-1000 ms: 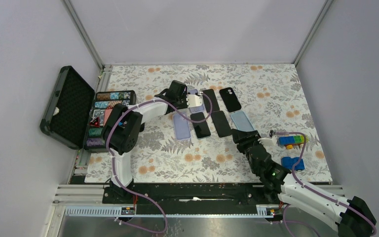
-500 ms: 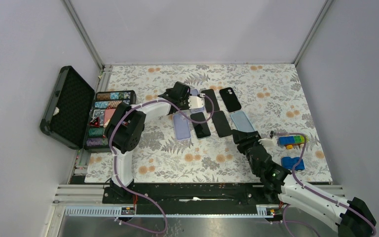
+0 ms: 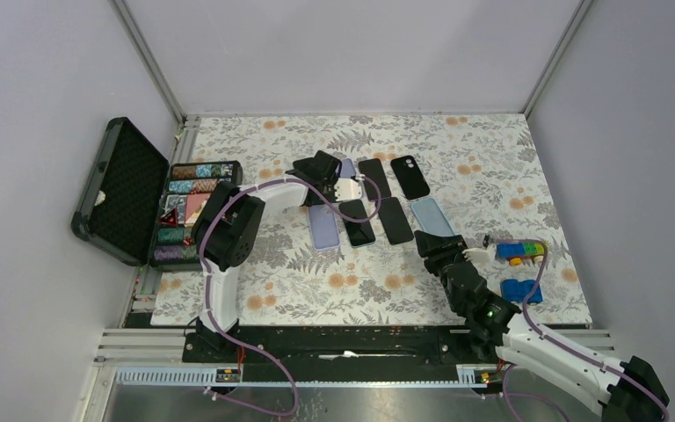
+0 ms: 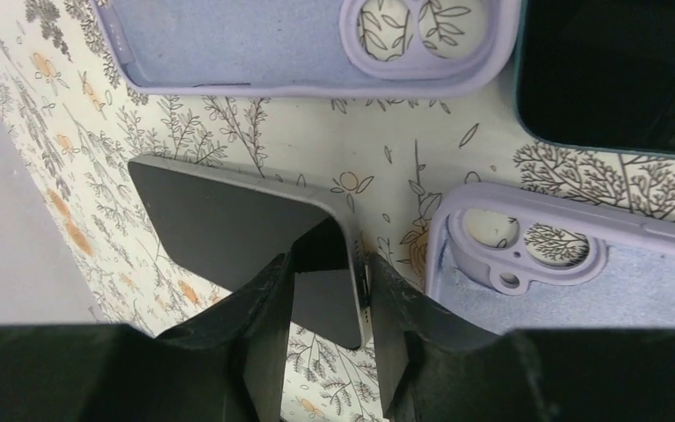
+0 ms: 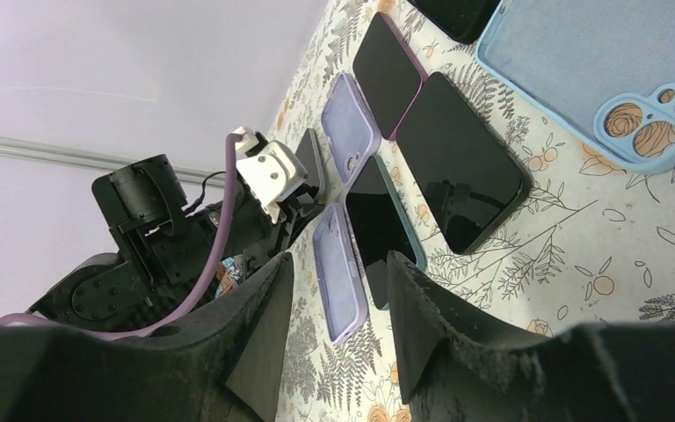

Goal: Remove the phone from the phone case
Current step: Place the phone at the center of the board, then reset both arms

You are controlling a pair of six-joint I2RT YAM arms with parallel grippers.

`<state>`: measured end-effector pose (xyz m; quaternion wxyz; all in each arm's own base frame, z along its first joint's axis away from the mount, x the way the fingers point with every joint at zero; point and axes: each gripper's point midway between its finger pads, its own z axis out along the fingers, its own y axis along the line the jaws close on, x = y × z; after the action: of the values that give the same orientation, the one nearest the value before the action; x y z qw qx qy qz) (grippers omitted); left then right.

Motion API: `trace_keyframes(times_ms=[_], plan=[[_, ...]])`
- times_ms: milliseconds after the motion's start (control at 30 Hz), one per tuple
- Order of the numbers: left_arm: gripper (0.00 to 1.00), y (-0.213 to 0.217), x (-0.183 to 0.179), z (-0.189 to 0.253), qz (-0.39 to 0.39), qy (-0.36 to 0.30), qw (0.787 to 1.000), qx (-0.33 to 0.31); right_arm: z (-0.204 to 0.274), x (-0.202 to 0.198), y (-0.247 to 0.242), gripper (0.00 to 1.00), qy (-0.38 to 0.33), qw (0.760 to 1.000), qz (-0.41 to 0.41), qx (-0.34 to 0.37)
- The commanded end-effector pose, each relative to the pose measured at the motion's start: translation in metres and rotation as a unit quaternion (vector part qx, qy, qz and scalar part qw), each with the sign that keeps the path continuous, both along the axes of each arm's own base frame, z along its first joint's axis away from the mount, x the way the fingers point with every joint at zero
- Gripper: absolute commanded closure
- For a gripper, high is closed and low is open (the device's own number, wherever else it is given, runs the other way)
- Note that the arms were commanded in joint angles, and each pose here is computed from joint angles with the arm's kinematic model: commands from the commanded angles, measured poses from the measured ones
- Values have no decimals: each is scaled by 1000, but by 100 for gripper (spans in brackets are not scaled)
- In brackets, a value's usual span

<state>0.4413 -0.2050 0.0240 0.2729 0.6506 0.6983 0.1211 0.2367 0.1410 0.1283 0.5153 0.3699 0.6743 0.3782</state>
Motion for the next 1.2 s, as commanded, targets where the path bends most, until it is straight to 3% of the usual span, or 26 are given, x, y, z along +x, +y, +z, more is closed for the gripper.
trace_keyframes(times_ms=[0, 133, 300, 467, 567, 667, 767, 800, 833, 900, 1000, 1067, 1100, 1167], plan=[[65, 8, -32, -29, 2, 80, 997, 16, 6, 4, -12, 50, -11, 999, -31, 6], [61, 4, -32, -20, 3, 73, 997, 4, 7, 3, -14, 50, -14, 999, -32, 9], [46, -5, -23, 15, 3, 37, 999, -29, 7, 2, -16, 50, -14, 999, -35, 6], [43, -17, -20, 60, 2, -9, 996, -92, 10, 2, -17, 50, -17, 999, -35, 0], [41, -24, -8, 113, 22, -87, 983, -159, 13, 2, -21, 50, -19, 999, -41, -15], [38, -23, 5, 170, 74, -164, 957, -228, 20, 2, -27, 49, -27, 998, -50, -37], [37, -18, 9, 228, 139, -230, 913, -306, 31, 2, -35, 47, -40, 995, -58, -65], [27, -14, 8, 245, 160, -249, 894, -337, 35, 1, -38, 47, -47, 994, -60, -79], [5, -3, 6, 261, 200, -276, 862, -374, 40, 1, -41, 47, -53, 992, -61, -94], [1, 11, -11, 307, 250, -303, 771, -501, 57, 1, -45, 44, -71, 987, -61, -131], [1, 26, -39, 339, 288, -258, 673, -631, 86, -1, -47, 31, -103, 977, -46, -180], [1, 32, -58, 353, 290, -236, 637, -674, 108, -4, -49, 22, -129, 964, -28, -232], [1, 30, -68, 352, 290, -215, 629, -688, 119, -6, -51, 17, -135, 958, -26, -251], [1, 29, -89, 355, 275, -186, 638, -695, 138, -10, -60, 7, -140, 944, -25, -298]])
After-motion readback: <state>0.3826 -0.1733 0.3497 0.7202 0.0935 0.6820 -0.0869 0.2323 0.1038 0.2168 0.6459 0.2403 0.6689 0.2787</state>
